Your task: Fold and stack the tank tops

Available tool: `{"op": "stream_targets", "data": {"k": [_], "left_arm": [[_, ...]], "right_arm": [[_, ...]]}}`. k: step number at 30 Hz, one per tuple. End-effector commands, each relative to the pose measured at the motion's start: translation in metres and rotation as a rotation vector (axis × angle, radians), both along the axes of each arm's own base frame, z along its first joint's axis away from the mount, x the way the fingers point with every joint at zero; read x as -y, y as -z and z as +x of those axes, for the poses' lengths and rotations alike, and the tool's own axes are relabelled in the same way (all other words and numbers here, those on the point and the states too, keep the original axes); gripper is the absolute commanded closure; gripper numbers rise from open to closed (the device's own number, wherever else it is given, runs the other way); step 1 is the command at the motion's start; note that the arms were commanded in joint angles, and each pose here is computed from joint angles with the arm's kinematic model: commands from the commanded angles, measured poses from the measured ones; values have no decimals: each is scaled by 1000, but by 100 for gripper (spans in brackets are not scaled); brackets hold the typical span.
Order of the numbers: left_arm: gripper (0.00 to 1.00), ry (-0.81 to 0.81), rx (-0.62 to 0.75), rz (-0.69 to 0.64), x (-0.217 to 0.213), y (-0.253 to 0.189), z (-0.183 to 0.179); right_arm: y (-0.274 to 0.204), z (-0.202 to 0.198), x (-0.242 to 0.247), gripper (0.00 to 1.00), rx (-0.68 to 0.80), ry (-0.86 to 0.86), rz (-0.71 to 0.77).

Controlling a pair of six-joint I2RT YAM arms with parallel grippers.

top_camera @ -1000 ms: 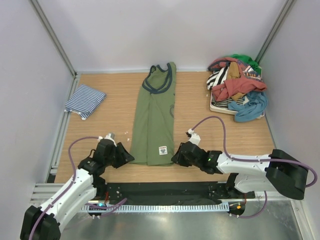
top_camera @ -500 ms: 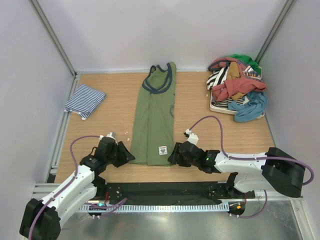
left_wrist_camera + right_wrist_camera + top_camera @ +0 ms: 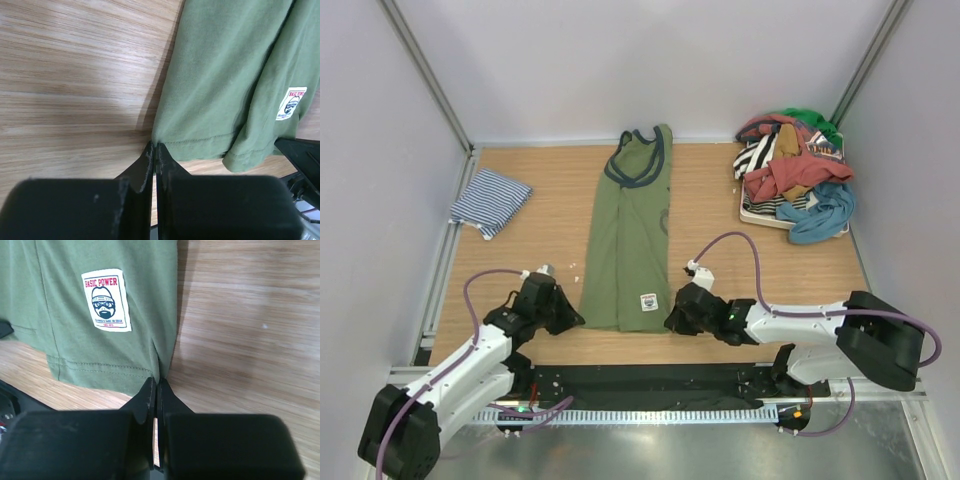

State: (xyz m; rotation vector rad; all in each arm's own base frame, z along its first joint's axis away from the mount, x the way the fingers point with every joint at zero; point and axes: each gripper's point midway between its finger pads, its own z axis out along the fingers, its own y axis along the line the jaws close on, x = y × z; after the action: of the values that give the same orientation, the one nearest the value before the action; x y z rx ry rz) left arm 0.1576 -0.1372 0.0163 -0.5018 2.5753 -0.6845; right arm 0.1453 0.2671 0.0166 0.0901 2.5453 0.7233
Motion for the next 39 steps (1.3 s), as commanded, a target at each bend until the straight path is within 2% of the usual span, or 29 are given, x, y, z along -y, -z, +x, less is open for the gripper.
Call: {"op": "stream_targets", "data": {"k": [1, 14, 28, 35, 39], "left_arm": [[100, 35, 20, 3, 5, -12, 2], [100, 94, 45, 14, 38, -21, -4], [100, 159, 34, 15, 59, -32, -17], [100, 134, 103, 104, 54, -66, 5], [100, 127, 135, 189, 50, -90, 28]], "right_arm": [[-12, 8, 16, 99, 44, 18, -54], [-24, 10, 68, 99, 68, 98, -91], [-34, 1, 56, 99, 49, 14, -44], [-64, 25, 52, 99, 132, 12, -100], [-95, 61, 46, 99, 187, 19, -134]]}}
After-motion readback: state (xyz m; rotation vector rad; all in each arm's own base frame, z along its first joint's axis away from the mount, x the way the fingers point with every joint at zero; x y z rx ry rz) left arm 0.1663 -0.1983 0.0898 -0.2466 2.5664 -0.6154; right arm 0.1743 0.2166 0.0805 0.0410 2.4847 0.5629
